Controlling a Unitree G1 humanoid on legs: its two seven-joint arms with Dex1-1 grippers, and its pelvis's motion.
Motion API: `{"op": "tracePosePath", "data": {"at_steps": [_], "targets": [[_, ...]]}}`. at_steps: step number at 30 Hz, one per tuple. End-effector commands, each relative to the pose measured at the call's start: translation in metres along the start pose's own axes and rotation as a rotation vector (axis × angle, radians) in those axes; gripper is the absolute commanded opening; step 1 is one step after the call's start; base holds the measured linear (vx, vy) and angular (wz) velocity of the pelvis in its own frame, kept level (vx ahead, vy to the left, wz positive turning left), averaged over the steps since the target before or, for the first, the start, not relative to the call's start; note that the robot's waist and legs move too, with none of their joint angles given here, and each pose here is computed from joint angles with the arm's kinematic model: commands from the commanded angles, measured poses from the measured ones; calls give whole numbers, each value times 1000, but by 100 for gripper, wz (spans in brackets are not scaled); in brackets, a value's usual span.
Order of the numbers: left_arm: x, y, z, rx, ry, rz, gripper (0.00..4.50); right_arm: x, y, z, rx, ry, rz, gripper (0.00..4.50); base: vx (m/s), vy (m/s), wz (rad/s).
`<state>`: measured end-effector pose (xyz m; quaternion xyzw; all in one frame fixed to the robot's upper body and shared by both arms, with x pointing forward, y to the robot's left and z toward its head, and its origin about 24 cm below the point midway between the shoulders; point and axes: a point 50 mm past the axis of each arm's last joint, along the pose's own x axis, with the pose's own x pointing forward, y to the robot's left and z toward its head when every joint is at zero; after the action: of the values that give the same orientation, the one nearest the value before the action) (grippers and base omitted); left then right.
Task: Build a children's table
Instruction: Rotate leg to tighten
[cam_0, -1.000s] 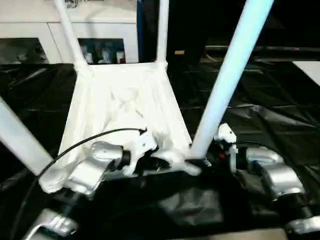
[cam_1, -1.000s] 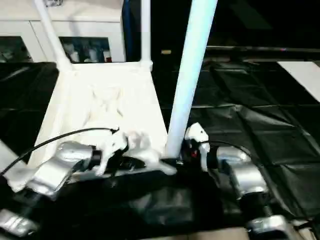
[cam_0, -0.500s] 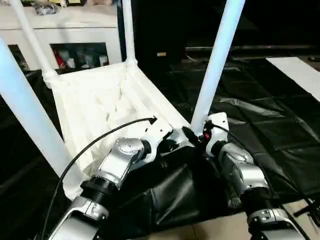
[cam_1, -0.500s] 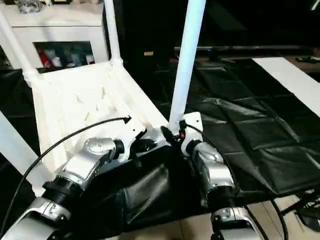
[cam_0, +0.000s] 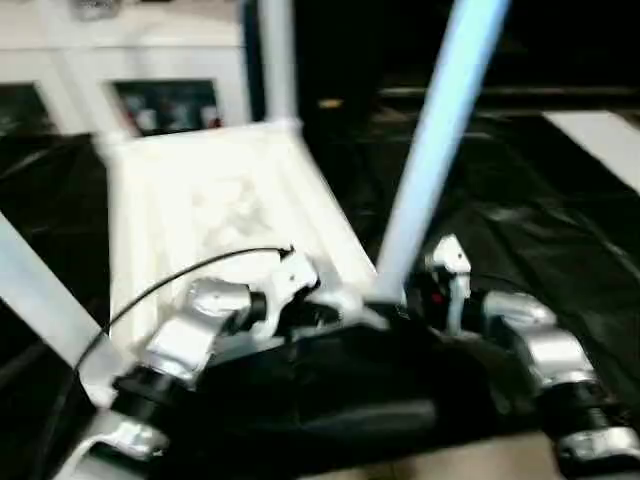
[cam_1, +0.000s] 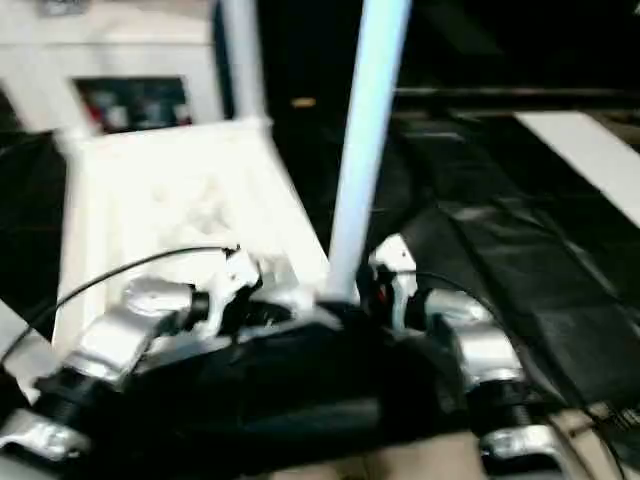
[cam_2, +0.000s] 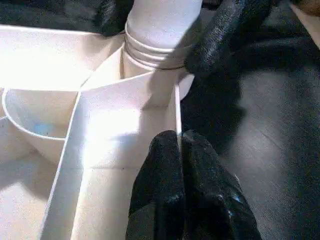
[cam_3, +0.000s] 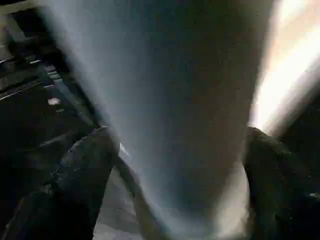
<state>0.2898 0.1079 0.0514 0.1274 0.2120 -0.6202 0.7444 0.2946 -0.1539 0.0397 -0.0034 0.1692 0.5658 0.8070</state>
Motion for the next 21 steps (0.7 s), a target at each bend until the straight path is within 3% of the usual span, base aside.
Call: {"op": "tracePosePath", "data": {"at_steps": [1,3,7,14,18,19,21], "targets": [[5,-9,11,38,-23,-106,0,5,5,3,-13,23,79,390,0,0,0],[3,-9,10,39,-21,-104,0,4,5,4,-16,22,80,390,0,0,0],[-1,-7,9,43,-13,-102,0,4,5,7,-12,21,101,344,0,0,0],[2,-7,10,45,-18,-83,0,11,12,3,6,16,141,282,0,0,0],[5,-4,10,43,-17,-35,0,14,13,1,11,-6,119,270,0,0,0],[7,-1,10,42,-16,5,0,16,12,-1,19,-23,87,269,0,0,0],[16,14,15,-11,-58,181,0,26,-4,-11,51,-28,-201,267,0,0,0]]}}
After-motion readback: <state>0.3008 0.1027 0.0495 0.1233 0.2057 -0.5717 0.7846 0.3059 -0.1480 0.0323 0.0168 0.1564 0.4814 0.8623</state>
